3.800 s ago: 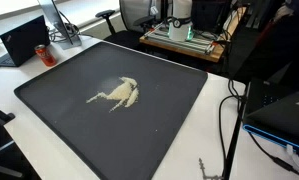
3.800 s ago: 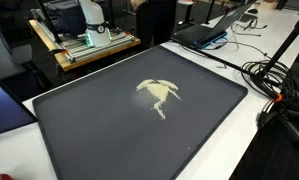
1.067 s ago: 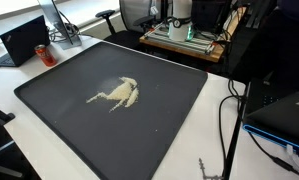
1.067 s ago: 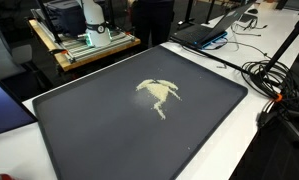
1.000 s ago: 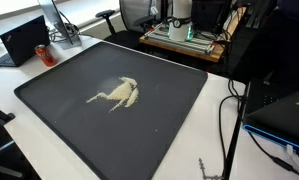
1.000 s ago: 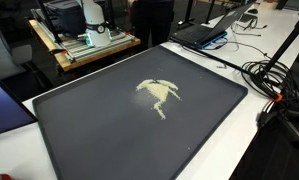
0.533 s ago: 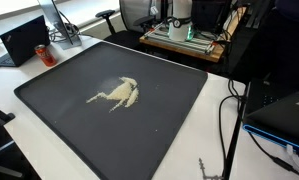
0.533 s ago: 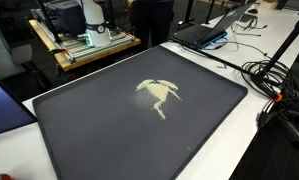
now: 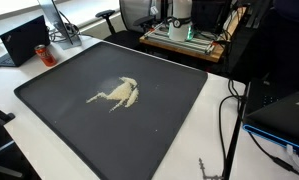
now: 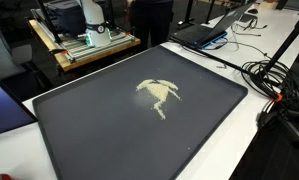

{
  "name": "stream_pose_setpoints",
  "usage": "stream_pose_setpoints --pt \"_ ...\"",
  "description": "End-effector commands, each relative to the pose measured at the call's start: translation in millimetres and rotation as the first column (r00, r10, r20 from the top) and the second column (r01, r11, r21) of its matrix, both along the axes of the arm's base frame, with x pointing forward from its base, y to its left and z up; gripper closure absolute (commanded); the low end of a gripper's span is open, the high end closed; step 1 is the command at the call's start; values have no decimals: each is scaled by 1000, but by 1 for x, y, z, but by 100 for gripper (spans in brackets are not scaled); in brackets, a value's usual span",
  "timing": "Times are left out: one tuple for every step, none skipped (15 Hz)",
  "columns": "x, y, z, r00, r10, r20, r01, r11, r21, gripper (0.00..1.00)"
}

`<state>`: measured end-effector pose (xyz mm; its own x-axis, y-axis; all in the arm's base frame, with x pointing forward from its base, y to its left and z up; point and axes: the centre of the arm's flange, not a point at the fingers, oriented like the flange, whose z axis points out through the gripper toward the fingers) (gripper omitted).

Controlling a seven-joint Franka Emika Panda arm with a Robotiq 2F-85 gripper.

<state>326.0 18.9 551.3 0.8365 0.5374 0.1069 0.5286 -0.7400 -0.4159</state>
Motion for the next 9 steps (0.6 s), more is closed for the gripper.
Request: stream_pose_setpoints --pt "-11 -17 -3 999 -35 13 35 999 0 99" --pt "-8 -21 -3 996 -83 28 84 996 -18 99" --pt "-3 -21 -3 992 -118 38 118 993 -8 99" --pt "7 -16 0 983 -170 67 172 985 -28 99" --pt "28 6 6 969 -226 96 230 973 -34 99" --pt "46 15 8 953 -274 127 281 959 -44 99" --pt "60 26 9 933 -321 162 334 940 -60 99" --pt "77 40 7 912 -361 195 382 920 -83 99" --pt "92 52 4 889 -397 228 428 898 -104 99"
